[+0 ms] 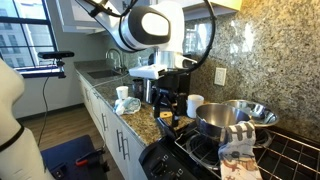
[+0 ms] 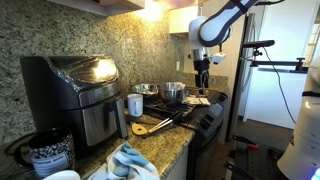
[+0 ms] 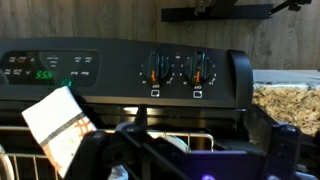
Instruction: Turn the left switch to the left
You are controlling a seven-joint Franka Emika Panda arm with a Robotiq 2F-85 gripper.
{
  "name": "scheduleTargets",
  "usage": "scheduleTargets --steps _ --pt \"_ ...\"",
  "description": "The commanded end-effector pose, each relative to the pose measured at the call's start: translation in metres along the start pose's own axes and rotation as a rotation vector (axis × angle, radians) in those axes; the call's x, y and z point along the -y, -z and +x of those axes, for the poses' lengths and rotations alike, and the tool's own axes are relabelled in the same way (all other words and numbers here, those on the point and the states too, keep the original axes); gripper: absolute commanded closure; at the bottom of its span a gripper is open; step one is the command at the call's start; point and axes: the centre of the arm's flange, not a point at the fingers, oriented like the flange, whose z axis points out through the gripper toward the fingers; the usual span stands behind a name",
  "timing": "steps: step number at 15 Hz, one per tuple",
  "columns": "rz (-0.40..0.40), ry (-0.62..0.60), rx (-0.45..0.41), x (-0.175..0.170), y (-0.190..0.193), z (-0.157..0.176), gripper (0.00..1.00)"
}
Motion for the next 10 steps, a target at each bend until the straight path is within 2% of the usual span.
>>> scheduleTargets --steps 1,5,10 --pt "0.063 -0.084 0.024 0.009 -0.033 -0.012 0.0" --pt "0.098 -0.129 0.02 0.018 -0.063 -0.019 0.0" --pt "0.104 -0.152 0.004 0.024 -0.095 -0.024 0.0"
